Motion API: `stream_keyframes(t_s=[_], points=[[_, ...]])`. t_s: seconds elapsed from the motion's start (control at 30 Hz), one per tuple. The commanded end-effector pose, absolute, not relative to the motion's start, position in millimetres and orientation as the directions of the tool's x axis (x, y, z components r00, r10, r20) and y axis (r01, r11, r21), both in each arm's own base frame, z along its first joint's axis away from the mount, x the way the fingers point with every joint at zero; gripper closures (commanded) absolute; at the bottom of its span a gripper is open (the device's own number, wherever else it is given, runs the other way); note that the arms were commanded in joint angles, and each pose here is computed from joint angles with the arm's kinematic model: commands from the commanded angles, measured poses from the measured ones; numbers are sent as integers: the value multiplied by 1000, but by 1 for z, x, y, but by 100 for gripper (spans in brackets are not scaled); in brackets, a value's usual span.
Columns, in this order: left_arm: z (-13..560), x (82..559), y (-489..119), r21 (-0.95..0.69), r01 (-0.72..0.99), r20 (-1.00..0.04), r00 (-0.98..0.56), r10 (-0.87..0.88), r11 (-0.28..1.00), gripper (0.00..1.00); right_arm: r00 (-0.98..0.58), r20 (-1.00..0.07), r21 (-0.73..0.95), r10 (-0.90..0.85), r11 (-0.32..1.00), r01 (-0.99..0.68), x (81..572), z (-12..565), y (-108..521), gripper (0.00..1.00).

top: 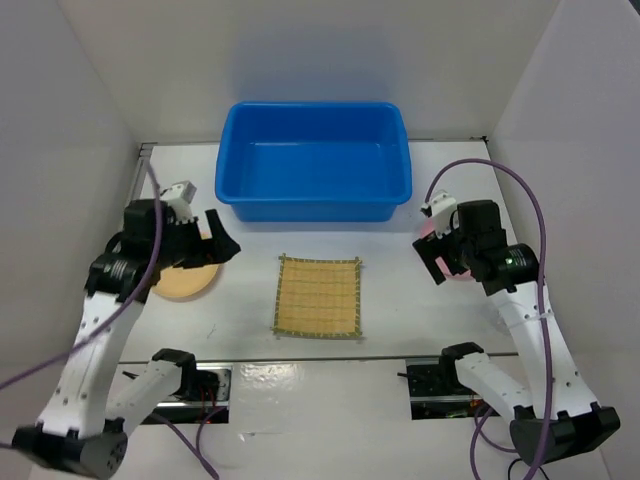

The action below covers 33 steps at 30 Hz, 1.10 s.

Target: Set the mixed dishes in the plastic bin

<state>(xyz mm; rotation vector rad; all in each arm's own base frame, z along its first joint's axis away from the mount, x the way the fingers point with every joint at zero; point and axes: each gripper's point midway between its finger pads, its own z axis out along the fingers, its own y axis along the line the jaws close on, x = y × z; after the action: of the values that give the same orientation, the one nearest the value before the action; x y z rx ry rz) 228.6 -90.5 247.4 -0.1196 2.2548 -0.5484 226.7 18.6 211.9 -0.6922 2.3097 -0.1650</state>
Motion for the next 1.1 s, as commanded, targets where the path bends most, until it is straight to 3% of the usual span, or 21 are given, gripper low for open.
stream_keyframes(t_s=[0.0, 0.13, 0.27, 0.37, 0.4, 0.57, 0.67, 0.87, 0.9, 0.97, 1.07], points=[[208, 232, -108, -441, 73, -524, -830, -191, 894, 0, -628, -576, -335, -523, 852, -402, 226, 203, 10, 1], [186, 234, -124, -440, 18, -424, -886, -189, 898, 0, -545, -568, -311, -617, 774, -552, 227, 204, 30, 1], [188, 233, -147, -459, 26, -432, -880, -198, 888, 0, -435, -582, -311, -687, 682, -661, 245, 205, 61, 1], [164, 231, -160, -420, 13, -373, -914, -160, 907, 0, -398, -560, -237, -726, 601, -764, 251, 190, 101, 1], [148, 231, -162, -385, -36, -323, -931, -171, 922, 0, -425, -547, -201, -721, 606, -770, 258, 177, 113, 1], [120, 232, -168, -304, -109, -277, -940, -197, 946, 0, -474, -594, -121, -650, 654, -746, 284, 171, 140, 1], [82, 217, -188, -460, -174, -62, -972, -227, 871, 0, -549, -538, -73, -639, 684, -725, 292, 145, 143, 1], [80, 228, -207, -465, -110, -153, -967, -202, 879, 0, -646, -443, 128, -622, 669, -732, 283, 97, 168, 1], [77, 230, -208, -467, -108, -157, -967, -202, 878, 10, -660, -436, 156, -611, 671, -725, 281, 94, 171, 1], [69, 233, -210, -487, -121, -167, -959, -228, 865, 41, -677, -462, 184, -574, 684, -706, 286, 95, 180, 1], [62, 234, -211, -497, -123, -173, -956, -238, 859, 41, -674, -482, 189, -560, 684, -704, 290, 97, 184, 1]])
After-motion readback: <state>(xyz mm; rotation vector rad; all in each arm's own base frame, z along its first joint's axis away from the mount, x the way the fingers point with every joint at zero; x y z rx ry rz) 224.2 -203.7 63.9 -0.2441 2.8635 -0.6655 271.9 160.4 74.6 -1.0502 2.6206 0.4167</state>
